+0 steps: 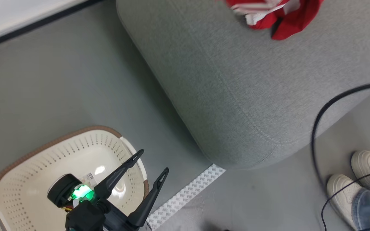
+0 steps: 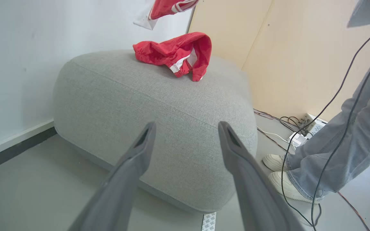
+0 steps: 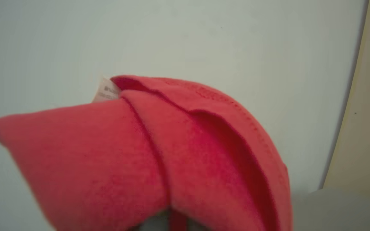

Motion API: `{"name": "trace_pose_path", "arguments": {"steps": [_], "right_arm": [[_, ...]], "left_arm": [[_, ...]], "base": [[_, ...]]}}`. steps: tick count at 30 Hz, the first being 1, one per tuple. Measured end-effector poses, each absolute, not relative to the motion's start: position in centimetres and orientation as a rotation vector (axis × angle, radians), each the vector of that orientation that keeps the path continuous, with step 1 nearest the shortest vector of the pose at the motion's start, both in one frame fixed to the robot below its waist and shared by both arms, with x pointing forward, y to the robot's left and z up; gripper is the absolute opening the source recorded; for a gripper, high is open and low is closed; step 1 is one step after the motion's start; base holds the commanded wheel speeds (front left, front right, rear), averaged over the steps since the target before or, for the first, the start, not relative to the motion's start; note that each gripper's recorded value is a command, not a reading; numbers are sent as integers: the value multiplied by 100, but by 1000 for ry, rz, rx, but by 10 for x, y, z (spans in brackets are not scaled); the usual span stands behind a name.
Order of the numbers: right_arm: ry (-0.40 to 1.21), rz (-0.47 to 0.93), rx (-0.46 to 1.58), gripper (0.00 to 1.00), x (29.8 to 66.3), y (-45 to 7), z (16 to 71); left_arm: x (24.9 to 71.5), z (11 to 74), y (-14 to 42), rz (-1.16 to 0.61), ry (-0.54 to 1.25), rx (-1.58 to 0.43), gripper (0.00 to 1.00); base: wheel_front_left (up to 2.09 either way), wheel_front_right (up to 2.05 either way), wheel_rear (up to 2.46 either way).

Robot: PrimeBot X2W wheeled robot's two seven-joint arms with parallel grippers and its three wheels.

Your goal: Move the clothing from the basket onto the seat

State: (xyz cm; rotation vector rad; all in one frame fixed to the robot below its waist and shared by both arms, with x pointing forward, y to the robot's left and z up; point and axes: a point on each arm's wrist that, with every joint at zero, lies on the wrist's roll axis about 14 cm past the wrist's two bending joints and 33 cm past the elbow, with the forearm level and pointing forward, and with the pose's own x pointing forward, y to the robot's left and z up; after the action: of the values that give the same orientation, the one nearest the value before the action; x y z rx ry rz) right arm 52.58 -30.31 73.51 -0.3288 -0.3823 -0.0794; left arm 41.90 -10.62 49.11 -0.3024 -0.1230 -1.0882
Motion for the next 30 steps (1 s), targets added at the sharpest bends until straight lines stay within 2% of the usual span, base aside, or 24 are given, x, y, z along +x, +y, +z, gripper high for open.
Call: {"name": "trace_pose_path", "arguments": {"steps": [5,11,15,18,19,20,21,22,30], "right_arm": [[-334,-211,-403,0,557,-360,732],[-231,-336,-513,0,571,-415,704],[-161,-410,-429,0,573,-445,655],[-55,-436,-338,0,571,-454,591],[-3,-439,-319,15,569,-455,567],[44,-440,-302,49,567,-455,545],[78,-438,-288,90,564,-453,527],[103,-433,-280,100,563,-451,514],[216,-386,-276,100,538,-430,465]], "left_arm": [[426,474,-101,-1079,-81,-340,100],[434,457,-86,-1033,-54,-345,100],[435,439,-73,-996,0,-338,100],[439,424,-62,-965,36,-318,100],[439,421,-59,-957,47,-315,100],[439,417,-57,-953,55,-313,100],[439,415,-55,-947,61,-311,100],[440,413,-53,-942,69,-307,100],[442,423,-55,-937,51,-310,100]], "base": [[0,0,0],[0,0,0],[0,0,0],[0,0,0],[0,0,0],[0,0,0],[0,0,0],[0,0,0],[0,0,0]]}}
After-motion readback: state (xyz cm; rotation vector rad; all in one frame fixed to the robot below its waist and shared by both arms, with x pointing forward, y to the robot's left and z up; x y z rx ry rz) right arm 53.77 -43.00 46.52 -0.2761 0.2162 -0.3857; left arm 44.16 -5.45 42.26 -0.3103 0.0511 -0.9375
